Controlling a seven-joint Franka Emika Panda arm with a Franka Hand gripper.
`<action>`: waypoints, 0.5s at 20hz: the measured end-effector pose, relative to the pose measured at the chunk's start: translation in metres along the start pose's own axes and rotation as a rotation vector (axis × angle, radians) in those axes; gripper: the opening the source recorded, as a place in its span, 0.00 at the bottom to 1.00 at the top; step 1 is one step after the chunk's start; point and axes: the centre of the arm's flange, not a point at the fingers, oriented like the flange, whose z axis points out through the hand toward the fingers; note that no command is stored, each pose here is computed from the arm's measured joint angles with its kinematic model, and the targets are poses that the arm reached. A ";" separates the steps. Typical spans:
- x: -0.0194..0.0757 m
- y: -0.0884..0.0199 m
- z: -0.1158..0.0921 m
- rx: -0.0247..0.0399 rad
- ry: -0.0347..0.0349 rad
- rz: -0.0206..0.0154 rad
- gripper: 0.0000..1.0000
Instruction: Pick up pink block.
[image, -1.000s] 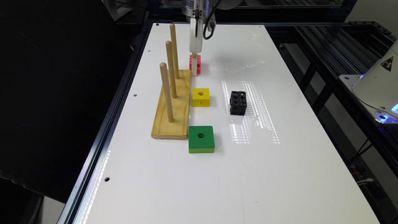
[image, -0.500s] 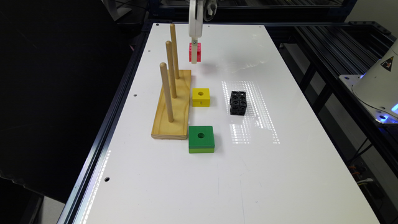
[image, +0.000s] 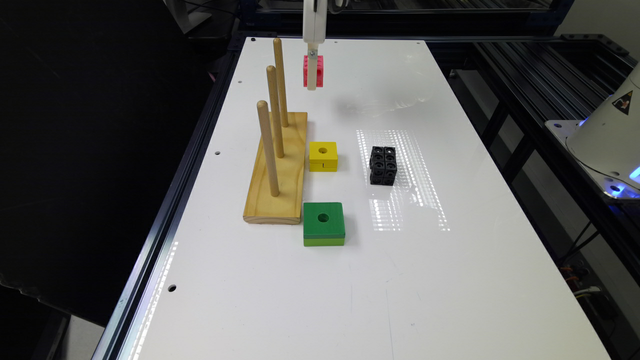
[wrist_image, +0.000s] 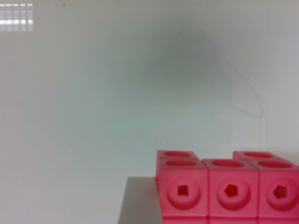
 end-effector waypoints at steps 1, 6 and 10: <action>-0.0004 0.000 -0.007 -0.0013 0.0000 -0.0002 0.00; -0.0028 0.000 -0.028 -0.0067 -0.0026 -0.0013 0.00; -0.0029 0.000 -0.029 -0.0066 -0.0024 -0.0013 0.00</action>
